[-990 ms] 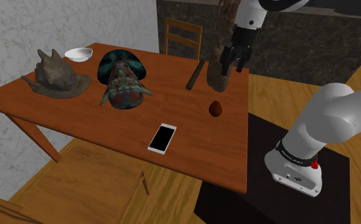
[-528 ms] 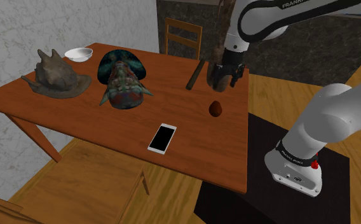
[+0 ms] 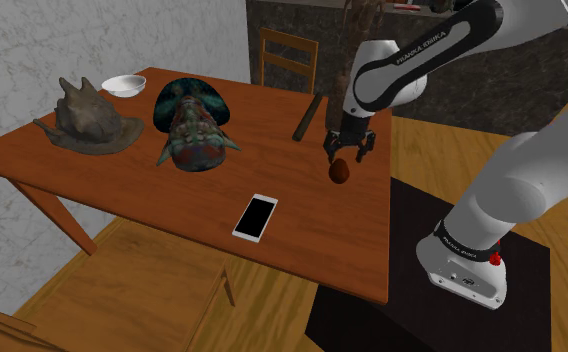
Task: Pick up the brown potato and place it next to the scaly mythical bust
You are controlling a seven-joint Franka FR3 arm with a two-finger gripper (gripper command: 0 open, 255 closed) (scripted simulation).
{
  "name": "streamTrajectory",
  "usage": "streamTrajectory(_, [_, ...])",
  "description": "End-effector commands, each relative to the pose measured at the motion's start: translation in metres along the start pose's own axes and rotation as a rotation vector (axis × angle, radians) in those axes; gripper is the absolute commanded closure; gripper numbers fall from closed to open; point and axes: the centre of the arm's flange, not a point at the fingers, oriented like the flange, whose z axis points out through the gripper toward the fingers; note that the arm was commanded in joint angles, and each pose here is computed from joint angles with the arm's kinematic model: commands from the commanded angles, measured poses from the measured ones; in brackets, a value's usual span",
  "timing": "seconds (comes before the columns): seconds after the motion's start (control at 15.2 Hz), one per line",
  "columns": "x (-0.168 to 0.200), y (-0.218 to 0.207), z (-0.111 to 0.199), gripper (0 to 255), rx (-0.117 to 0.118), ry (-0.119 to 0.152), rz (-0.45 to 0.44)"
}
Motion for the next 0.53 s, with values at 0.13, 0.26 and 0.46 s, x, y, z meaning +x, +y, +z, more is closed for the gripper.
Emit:
streamTrajectory(0.13, [0.006,0.0,0.028,0,-0.001,0.001,0.03])
streamTrajectory(0.26, [0.006,0.0,0.039,0,-0.001,0.001,0.03])
streamTrajectory(0.46, [0.006,0.0,0.052,0,-0.001,0.001,0.03])
